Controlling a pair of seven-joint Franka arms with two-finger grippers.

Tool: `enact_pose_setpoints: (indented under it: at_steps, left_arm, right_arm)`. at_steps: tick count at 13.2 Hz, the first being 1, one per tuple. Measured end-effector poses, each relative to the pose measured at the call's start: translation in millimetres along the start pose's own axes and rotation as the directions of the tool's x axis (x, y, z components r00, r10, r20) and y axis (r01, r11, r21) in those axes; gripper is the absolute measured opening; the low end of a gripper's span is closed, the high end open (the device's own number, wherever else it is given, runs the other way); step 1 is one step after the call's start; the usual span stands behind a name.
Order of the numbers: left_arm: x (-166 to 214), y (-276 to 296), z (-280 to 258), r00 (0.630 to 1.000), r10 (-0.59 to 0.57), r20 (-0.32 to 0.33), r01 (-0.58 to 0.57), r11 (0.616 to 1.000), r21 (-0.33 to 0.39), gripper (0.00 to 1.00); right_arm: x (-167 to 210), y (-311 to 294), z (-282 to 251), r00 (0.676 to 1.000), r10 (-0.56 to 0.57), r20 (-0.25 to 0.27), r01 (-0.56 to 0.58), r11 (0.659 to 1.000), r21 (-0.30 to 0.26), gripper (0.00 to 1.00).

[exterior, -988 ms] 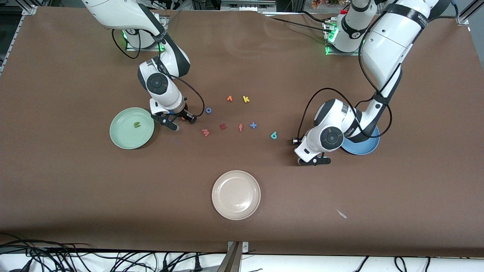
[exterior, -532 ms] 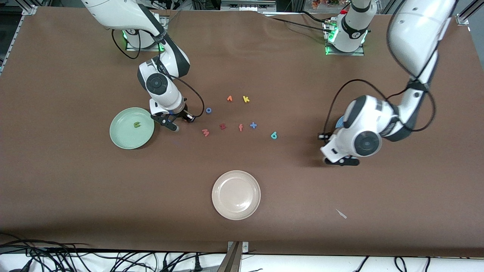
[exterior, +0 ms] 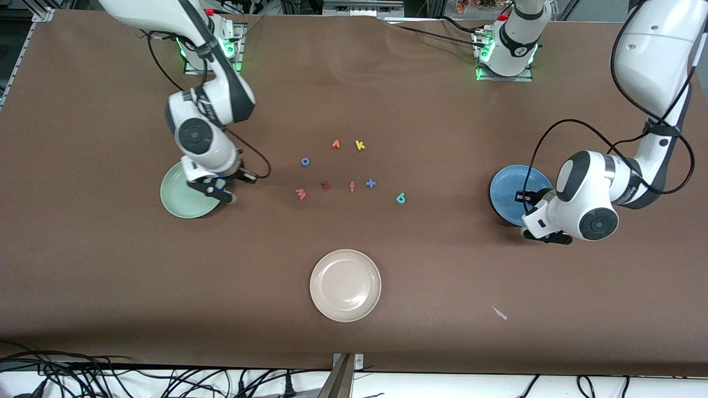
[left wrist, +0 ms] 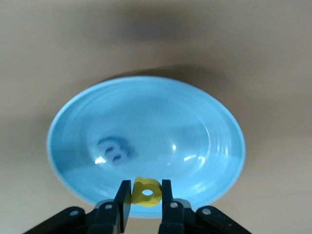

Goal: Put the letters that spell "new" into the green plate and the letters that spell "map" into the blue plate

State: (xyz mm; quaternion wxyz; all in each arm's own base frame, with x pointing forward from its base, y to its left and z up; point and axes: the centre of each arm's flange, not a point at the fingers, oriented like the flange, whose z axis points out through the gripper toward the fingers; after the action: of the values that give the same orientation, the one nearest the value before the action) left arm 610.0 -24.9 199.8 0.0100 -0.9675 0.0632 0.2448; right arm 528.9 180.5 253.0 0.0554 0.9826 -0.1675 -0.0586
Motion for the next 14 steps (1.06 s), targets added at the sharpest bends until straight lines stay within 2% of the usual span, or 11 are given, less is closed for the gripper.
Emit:
enact_pose_setpoints:
  at_steps: [3, 5, 8, 10, 11, 12, 14]
  left_arm:
    - [7.0, 8.7, 26.8, 1.000, 0.017, -0.011, -0.017, 1.000, -0.013, 0.30]
    - [6.9, 8.3, 30.9, 1.000, 0.016, -0.007, -0.016, 1.000, -0.015, 0.33]
    - [5.9, 6.5, 15.7, 1.000, 0.012, -0.026, -0.013, 1.000, -0.011, 0.64]
    - [-3.5, 21.4, -21.4, 0.999, 0.015, -0.050, -0.016, 1.000, -0.014, 0.84]
    - [-10.9, 36.0, -43.3, 0.998, -0.007, -0.061, 0.004, 0.999, -0.052, 0.96]
    - [-19.3, 52.9, -62.1, 0.997, -0.042, -0.065, 0.035, 0.994, -0.104, 1.00]
    - [-31.4, 92.8, -83.8, 0.989, -0.135, -0.062, 0.123, 0.979, -0.163, 1.00]
  right_arm:
    - [40.7, 76.0, 2.4, 0.992, -0.125, 0.033, 0.127, 0.991, -0.034, 0.29]
    - [48.8, 117.4, 25.2, 0.983, -0.173, 0.062, 0.175, 0.984, -0.038, 0.29]
    - [53.5, 158.3, 59.6, 0.974, -0.218, 0.060, 0.220, 0.975, -0.026, 0.29]
    - [56.9, 169.2, 71.2, 0.976, -0.206, 0.071, 0.207, 0.978, -0.003, 0.29]
    - [57.0, 169.3, 72.6, 0.977, -0.202, 0.073, 0.202, 0.979, 0.001, 0.35]
    - [56.9, 168.0, 71.8, 0.977, -0.202, 0.071, 0.202, 0.979, 0.004, 0.46]
    - [57.5, 162.1, 65.6, 0.976, -0.206, 0.065, 0.206, 0.979, 0.009, 0.66]
